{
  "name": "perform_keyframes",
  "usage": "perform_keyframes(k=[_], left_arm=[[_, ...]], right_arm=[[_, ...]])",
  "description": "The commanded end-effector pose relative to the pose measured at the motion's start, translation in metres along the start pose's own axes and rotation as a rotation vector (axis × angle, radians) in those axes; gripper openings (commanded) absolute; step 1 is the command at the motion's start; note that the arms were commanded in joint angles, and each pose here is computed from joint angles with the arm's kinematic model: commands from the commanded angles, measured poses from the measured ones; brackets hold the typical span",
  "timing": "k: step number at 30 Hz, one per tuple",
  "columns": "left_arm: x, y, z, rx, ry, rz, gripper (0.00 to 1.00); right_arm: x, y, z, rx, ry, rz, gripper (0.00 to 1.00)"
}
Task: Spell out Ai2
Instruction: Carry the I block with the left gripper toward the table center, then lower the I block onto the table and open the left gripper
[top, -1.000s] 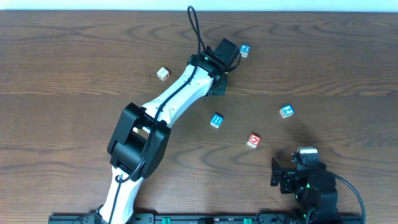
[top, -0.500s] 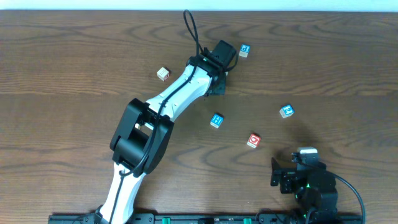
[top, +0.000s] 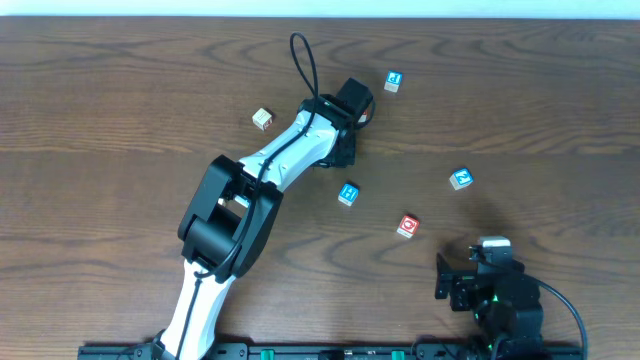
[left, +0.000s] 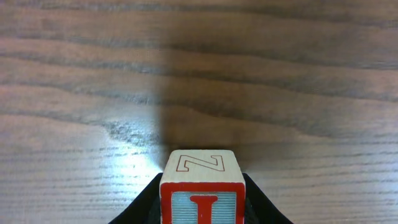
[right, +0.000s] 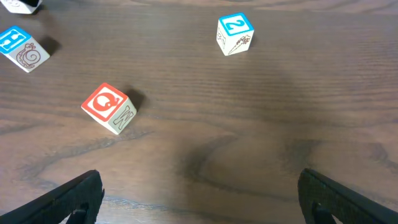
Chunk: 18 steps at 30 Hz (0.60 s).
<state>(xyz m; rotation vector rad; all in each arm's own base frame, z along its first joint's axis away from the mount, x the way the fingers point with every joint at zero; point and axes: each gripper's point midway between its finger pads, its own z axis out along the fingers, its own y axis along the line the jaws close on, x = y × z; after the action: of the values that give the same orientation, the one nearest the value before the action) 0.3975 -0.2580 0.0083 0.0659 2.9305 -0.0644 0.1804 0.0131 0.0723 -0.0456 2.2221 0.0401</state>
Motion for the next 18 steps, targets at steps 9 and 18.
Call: perform_keyframes(k=[9, 18], left_arm=[[0.0089, -0.0002, 0.0072, -0.023, 0.022, -0.018, 0.06], [0.0119, 0.0023, 0.0073, -0.032, 0.034, -0.017, 0.29]], right_arm=[[0.0042, -0.001, 0.0022, 0.003, 0.009, -0.003, 0.99], [0.0043, -0.001, 0.0022, 0.003, 0.009, -0.003, 0.99]])
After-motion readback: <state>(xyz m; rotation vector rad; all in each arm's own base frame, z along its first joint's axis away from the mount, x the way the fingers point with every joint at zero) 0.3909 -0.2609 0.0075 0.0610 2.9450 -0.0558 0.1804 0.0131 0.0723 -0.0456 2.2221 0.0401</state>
